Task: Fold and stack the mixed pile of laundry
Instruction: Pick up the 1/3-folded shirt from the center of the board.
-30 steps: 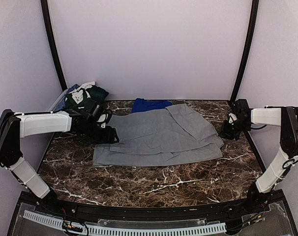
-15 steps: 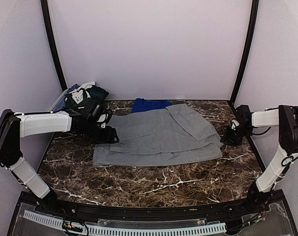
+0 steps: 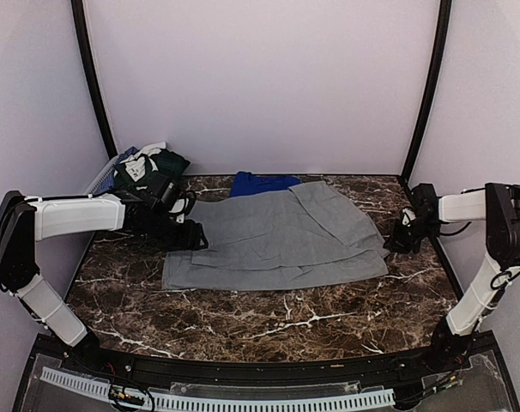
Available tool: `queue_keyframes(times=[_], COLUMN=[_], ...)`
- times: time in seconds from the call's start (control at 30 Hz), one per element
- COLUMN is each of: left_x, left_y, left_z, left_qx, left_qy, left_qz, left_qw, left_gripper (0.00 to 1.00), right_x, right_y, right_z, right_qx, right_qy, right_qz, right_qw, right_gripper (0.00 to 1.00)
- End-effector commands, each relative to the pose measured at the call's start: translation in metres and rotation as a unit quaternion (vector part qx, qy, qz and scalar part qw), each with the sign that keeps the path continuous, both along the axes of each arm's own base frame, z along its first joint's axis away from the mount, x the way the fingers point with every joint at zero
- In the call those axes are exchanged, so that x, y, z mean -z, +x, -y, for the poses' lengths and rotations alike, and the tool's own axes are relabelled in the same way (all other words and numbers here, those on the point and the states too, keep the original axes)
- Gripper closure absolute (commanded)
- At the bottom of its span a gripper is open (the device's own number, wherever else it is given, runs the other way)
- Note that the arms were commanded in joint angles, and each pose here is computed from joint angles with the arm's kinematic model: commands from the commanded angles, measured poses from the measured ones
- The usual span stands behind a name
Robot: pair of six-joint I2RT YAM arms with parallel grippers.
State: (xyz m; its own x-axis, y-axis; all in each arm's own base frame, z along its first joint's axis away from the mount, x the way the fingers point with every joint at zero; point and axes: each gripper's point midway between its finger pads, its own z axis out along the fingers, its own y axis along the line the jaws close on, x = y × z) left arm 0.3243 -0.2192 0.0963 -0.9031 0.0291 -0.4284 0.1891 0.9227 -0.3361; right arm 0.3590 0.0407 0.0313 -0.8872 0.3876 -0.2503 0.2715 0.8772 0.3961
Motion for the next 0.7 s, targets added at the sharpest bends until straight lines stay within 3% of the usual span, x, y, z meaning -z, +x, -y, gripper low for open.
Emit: queue_keyframes(times=[0.0,0.3,0.5,0.57,0.67], left_x=[-0.002,0.0,0.0,-0.001,-0.005], left_y=[-0.001,0.0,0.0,0.0,-0.001], left_z=[0.002,0.003,0.003,0.004,0.006], left_qx=[0.003,0.004,0.007,0.01,0.022], left_qy=[-0.003,-0.004,-0.003,-0.005,-0.007], left_qz=[0.004,0.002,0.002,0.004,0.012], left_qw=[1.0,1.0,1.0,1.0,1.0], left_gripper=[0.34,0.34,0.34,0.34,0.33], right_x=[-0.014,-0.028,-0.017,-0.014,-0.016], right_y=[0.004,0.005,0.004,0.004,0.006], right_z=[-0.007,-0.015,-0.018,-0.021,-0.025], right_qx=[-0.011,-0.018,-0.022,-0.026,-0.032], right_qy=[0.019,0.042,0.052,0.06,0.07], right_qz=[0.028,0.042,0.029,0.026,0.031], right_qw=[0.999,0.998,0.998,0.998,0.997], right_gripper=[0.82,0.83,0.75,0.77,0.89])
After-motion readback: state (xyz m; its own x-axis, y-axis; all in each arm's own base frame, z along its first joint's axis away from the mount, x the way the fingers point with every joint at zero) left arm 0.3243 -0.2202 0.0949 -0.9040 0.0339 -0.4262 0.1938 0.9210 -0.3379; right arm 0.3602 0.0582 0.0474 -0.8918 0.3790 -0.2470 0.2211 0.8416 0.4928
